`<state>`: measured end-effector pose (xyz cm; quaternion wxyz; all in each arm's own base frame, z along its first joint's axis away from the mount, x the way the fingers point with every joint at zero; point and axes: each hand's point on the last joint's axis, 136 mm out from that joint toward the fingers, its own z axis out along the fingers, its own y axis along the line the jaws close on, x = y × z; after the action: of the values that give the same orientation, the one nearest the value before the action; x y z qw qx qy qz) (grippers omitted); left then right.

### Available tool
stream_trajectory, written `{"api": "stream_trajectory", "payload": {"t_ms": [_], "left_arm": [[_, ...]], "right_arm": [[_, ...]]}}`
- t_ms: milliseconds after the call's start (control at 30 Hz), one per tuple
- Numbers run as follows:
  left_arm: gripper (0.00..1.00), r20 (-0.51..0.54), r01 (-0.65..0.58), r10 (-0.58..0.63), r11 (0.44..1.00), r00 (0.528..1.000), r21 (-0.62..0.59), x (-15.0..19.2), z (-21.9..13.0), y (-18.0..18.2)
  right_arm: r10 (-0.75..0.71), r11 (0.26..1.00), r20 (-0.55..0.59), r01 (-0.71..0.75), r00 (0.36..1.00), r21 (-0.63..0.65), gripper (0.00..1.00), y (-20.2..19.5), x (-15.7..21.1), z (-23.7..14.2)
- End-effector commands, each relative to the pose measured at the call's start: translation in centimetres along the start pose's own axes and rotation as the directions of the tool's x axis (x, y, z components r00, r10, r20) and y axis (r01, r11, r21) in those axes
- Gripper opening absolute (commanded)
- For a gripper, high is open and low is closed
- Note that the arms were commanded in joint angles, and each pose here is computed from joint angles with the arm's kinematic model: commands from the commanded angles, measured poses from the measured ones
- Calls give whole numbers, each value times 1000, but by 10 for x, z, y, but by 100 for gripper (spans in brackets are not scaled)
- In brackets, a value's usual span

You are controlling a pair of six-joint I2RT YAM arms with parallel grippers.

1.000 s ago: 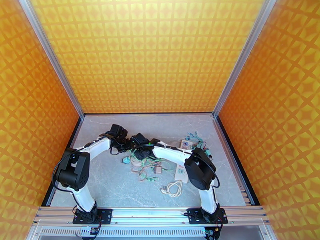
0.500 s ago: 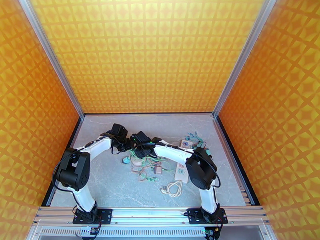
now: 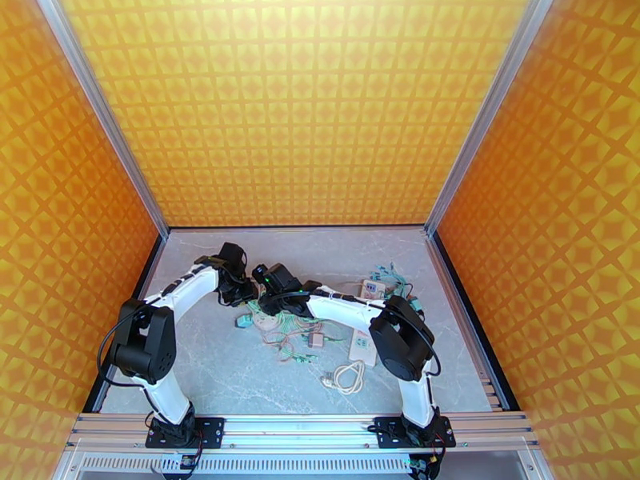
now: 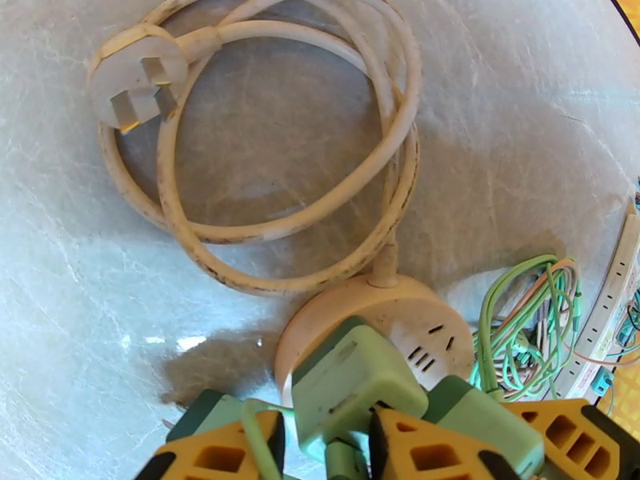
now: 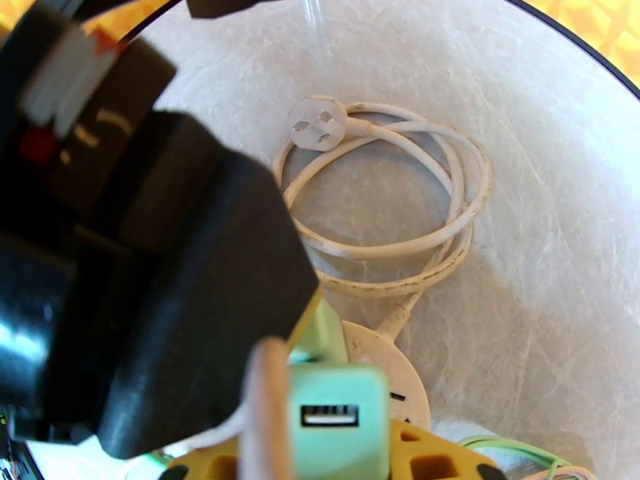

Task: Pull the plug off the socket

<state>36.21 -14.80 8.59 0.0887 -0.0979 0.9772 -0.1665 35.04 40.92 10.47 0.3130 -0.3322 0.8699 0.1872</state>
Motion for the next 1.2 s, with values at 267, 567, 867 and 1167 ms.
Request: {"api": "stream_trajectory", "payload": {"t_ms": [267, 567, 867, 1167], "left_arm": [[36, -102, 23, -30, 998, 994, -65, 35, 18, 24], [46, -101, 26, -32, 998, 994, -63, 33, 17, 20], [66, -62, 66, -68, 997, 996, -43, 19, 10, 11], [75, 37, 57, -58, 998, 998, 22, -13, -24, -17]], "right_arm": [[14, 973, 39, -22, 999, 230, 11, -55, -10, -16], [-22, 926, -23, 29, 1000, 376, 16, -109, -13, -6], [-30, 883, -84, 66, 996, 464, 30, -142, -6, 19], [25, 919, -64, 2, 998, 394, 65, -131, -6, 5]]}}
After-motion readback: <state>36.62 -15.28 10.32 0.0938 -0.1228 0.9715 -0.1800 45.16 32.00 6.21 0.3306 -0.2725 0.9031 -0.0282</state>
